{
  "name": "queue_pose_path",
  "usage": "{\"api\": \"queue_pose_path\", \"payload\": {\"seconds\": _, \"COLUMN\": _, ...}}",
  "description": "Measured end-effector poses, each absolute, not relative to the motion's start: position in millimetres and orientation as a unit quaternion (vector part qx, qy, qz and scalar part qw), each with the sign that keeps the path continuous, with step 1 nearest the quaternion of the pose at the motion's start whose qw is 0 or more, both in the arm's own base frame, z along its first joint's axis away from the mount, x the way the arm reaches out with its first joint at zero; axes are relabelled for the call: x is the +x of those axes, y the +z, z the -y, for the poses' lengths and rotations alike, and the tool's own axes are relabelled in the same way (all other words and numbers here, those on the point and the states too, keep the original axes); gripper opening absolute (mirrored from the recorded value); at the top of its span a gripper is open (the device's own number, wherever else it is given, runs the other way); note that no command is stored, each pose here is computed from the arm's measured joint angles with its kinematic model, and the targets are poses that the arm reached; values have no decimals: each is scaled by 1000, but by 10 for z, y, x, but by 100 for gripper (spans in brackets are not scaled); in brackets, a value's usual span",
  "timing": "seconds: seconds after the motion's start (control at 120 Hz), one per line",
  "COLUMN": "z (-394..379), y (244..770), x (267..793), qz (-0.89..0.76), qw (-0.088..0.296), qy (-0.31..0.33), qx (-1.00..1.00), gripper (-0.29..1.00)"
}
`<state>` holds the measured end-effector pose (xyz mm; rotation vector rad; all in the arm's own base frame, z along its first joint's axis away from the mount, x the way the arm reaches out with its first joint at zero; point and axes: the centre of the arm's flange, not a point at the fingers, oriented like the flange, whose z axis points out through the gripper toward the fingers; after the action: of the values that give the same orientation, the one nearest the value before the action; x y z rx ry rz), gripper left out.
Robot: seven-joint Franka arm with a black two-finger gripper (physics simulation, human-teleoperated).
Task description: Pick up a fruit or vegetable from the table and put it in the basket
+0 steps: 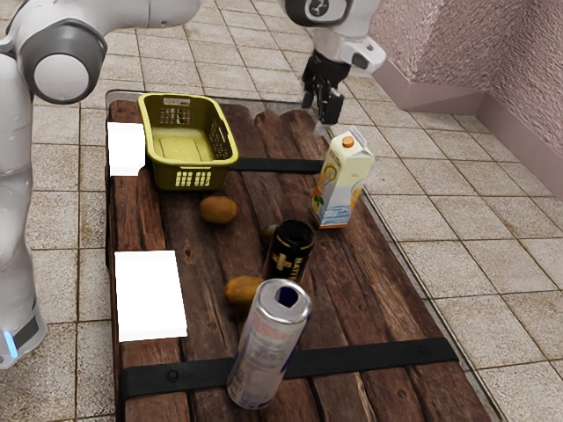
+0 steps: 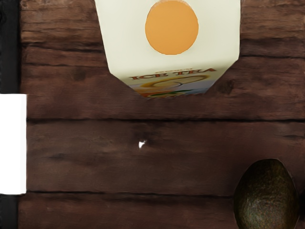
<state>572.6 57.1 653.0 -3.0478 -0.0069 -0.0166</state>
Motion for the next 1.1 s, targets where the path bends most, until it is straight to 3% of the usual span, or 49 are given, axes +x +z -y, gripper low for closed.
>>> {"api": "queue_pose_path", "payload": {"seconds": 0.208, "z": -581, "y": 6639, "x": 5778, "qz": -8, "qw": 51, "qy": -45, "qx": -998, "gripper": 70}}
{"api": "queue_pose_path", "payload": {"seconds": 0.375, "z": -446, "y": 7412, "x": 5211, "qz": 17, "qw": 59, "qy": -98, "qx": -993, "gripper": 70}}
{"api": "queue_pose_path", "payload": {"seconds": 0.525, "z": 1704, "y": 7279, "x": 4831, "qz": -124, "qw": 42, "qy": -73, "qx": -989, "gripper": 70}}
{"api": "queue_pose_path", "payload": {"seconds": 0.583, "z": 2096, "y": 7241, "x": 4594, "qz": -144, "qw": 36, "qy": -64, "qx": -987, "gripper": 70}}
{"api": "queue_pose_path", "payload": {"seconds": 0.733, "z": 1902, "y": 7061, "x": 4445, "qz": -80, "qw": 43, "qy": -29, "qx": -995, "gripper": 70}}
{"api": "queue_pose_path", "payload": {"seconds": 0.908, "z": 1888, "y": 6838, "x": 3589, "qz": -43, "qw": 56, "qy": -12, "qx": -997, "gripper": 70}}
{"api": "queue_pose_path", "payload": {"seconds": 1.1, "z": 1802, "y": 6641, "x": 3892, "qz": 83, "qw": 10, "qy": -18, "qx": -996, "gripper": 70}}
